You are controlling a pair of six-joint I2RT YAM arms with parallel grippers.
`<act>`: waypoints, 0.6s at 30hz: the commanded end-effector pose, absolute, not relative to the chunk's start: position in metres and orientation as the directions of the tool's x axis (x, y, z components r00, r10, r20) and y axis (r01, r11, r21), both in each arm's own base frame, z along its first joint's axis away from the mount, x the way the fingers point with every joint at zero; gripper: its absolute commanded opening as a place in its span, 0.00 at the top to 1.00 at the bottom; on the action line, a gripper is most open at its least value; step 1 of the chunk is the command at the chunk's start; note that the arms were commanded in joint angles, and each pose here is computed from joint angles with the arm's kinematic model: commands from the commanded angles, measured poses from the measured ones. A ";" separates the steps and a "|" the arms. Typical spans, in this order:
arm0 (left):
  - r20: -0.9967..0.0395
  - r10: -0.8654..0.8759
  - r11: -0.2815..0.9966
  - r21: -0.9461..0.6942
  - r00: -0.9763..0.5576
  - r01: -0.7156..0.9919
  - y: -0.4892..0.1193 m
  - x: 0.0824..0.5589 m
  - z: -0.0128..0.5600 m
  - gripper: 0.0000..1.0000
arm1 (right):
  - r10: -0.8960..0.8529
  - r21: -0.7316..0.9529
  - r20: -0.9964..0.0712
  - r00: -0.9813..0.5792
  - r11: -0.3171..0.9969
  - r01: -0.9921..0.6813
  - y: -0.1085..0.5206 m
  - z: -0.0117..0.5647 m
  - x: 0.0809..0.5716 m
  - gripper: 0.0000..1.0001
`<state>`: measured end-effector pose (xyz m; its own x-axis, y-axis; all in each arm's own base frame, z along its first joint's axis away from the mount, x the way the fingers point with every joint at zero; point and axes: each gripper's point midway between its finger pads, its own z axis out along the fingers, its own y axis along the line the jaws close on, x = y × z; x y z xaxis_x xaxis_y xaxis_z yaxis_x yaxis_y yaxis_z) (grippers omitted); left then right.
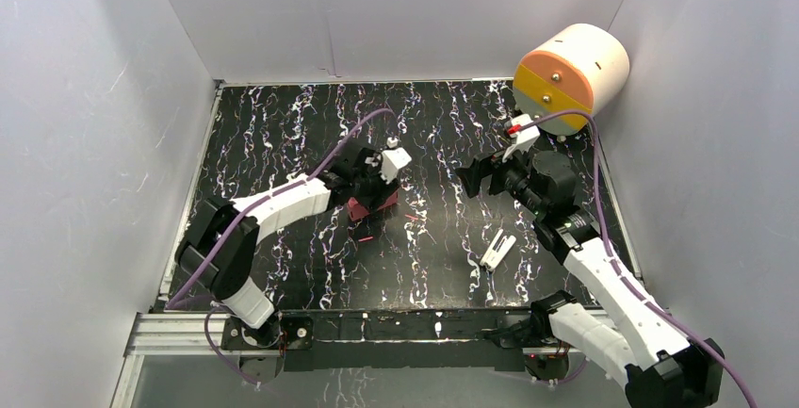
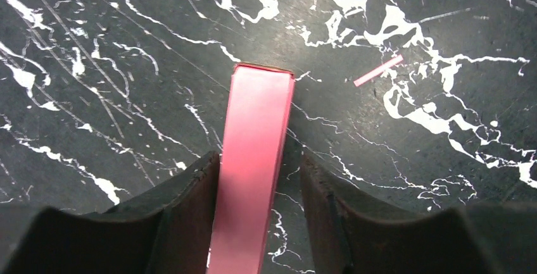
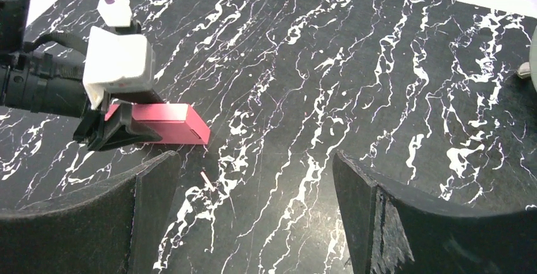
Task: Fold the paper box
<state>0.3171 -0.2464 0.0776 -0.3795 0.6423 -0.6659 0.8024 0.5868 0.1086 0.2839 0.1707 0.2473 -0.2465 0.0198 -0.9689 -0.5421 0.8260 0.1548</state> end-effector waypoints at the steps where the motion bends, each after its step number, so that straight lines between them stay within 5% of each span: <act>1: -0.634 0.728 0.496 0.226 -0.260 0.838 -0.254 0.321 0.086 0.59 | 0.012 0.120 -0.979 -0.206 0.843 -0.525 0.163 0.254 0.283 0.02; 6: -0.606 0.787 0.393 0.347 -0.117 0.851 -0.264 0.324 0.097 0.82 | 0.002 0.095 -0.984 -0.179 0.853 -0.512 0.157 0.259 0.282 0.02; 18: -0.410 0.852 0.095 0.733 0.326 0.673 -0.272 0.337 0.096 0.92 | -0.007 0.059 -0.991 -0.136 0.878 -0.475 0.140 0.267 0.268 0.01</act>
